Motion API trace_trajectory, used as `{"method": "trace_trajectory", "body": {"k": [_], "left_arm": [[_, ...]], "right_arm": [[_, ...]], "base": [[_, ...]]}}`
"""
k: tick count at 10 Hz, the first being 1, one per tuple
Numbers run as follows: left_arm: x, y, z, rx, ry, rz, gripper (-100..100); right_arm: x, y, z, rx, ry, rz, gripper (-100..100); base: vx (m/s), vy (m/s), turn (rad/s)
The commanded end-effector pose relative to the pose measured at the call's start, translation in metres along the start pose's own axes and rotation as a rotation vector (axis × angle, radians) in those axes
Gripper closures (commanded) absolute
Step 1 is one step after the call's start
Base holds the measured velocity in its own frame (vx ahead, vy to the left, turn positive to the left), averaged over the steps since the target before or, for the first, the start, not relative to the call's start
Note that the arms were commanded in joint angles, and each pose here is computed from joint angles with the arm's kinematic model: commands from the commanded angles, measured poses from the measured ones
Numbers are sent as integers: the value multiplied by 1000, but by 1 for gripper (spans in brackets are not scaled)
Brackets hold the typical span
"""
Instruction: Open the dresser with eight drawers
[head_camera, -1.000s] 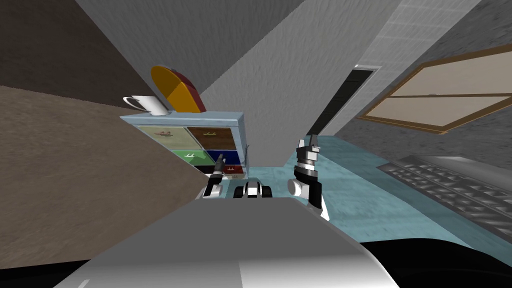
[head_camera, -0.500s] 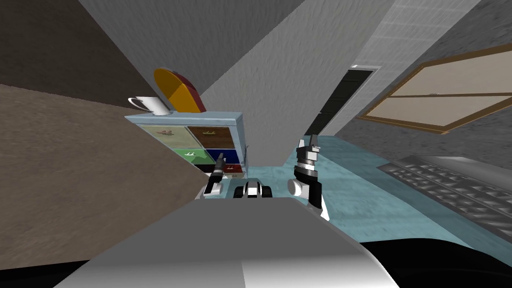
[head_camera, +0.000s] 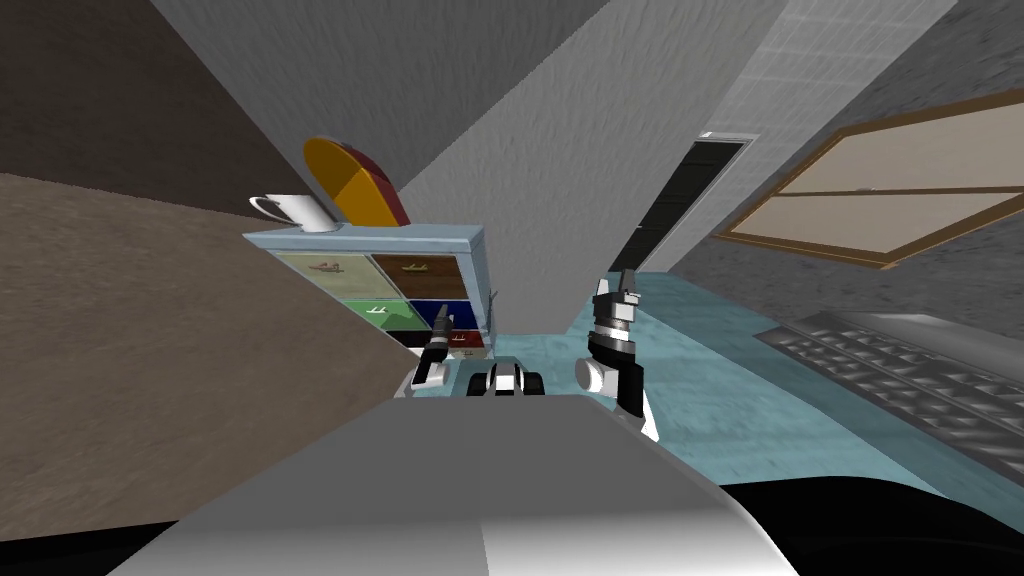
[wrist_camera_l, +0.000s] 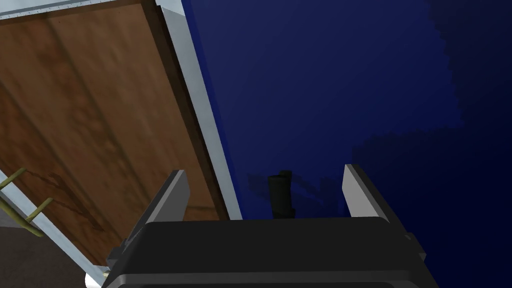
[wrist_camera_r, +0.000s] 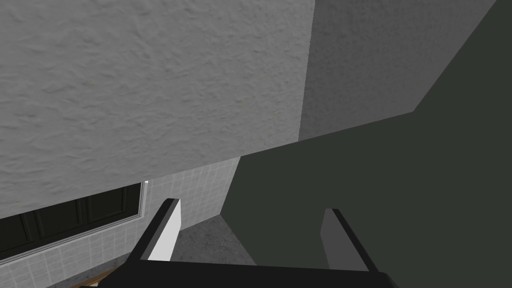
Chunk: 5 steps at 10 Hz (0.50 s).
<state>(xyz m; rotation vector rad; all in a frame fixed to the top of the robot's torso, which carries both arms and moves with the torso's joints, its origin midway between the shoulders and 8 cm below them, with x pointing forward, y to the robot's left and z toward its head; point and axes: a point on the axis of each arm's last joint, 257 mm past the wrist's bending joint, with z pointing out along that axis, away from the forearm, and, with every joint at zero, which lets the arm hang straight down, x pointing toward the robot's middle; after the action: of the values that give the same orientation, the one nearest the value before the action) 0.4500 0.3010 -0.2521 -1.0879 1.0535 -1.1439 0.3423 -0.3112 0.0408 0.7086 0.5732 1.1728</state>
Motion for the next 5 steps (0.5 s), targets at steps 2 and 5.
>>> {"method": "trace_trajectory", "body": {"k": [2, 5], "left_arm": [[1, 3, -2, -3, 1, -1, 100], [0, -6, -5, 5, 6, -2, 100]], "right_arm": [[0, 0, 0, 0, 0, 0, 0], [0, 0, 0, 0, 0, 0, 0]], "base": [[-49, 0, 14], [-146, -4, 11]]}}
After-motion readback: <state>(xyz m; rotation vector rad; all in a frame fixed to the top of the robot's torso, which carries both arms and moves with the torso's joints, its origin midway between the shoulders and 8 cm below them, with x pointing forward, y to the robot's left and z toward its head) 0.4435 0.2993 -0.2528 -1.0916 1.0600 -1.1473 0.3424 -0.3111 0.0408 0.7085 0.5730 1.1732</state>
